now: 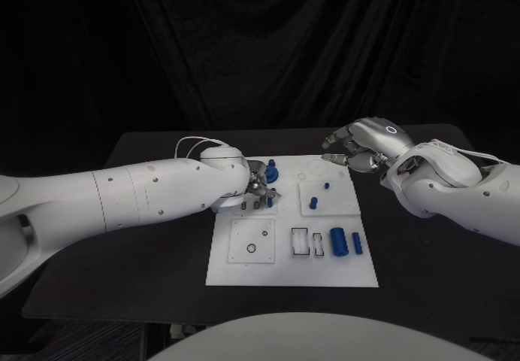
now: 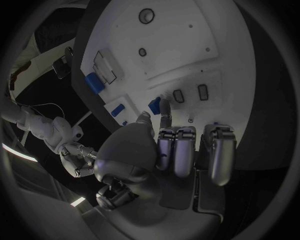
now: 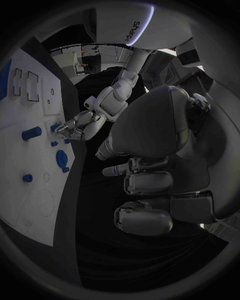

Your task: Assemble the parts on the task board

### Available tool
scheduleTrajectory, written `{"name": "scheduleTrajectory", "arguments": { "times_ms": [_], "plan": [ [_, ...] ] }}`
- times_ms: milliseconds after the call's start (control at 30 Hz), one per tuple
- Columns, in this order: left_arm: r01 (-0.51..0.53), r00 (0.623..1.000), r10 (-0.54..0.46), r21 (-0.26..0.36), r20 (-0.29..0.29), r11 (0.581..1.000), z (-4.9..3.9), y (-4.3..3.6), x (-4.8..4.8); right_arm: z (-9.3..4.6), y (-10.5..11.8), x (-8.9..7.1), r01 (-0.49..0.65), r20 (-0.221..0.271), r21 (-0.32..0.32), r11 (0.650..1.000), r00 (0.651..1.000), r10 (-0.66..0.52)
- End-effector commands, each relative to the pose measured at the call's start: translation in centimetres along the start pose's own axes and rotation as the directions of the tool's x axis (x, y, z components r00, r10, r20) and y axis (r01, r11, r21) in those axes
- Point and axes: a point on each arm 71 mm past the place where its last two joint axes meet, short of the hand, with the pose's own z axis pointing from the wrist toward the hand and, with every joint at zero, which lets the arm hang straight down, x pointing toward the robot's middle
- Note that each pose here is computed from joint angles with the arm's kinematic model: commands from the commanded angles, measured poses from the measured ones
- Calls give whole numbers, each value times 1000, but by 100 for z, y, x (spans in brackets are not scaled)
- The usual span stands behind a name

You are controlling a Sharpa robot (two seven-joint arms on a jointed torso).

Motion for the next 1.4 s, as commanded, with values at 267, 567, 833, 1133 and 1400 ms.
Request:
{"name": "scheduleTrajectory", "arguments": {
  "times_ms": [267, 567, 833, 1133, 1400],
  "plan": [
    [-8, 1000, 9, 10, -19, 1000, 19, -23, 32, -2, 3, 28, -1, -13, 4, 1000, 1000, 1],
    [-19, 999, 20, 15, -40, 1000, 36, -30, 62, 2, 7, 38, -1, -17, 4, 1000, 1000, 1],
    [-24, 998, 25, 21, -53, 999, 55, -46, 95, 7, 7, 42, -1, -19, 5, 1000, 1000, 1],
    [-22, 998, 23, 17, -61, 1000, 64, -25, 124, 9, 4, 45, 0, -21, 8, 1000, 1000, 0],
    [-13, 999, 14, 14, -52, 1000, 56, 3, 127, 5, -8, 51, 1, -24, 13, 1000, 1000, 0]
  ]
}}
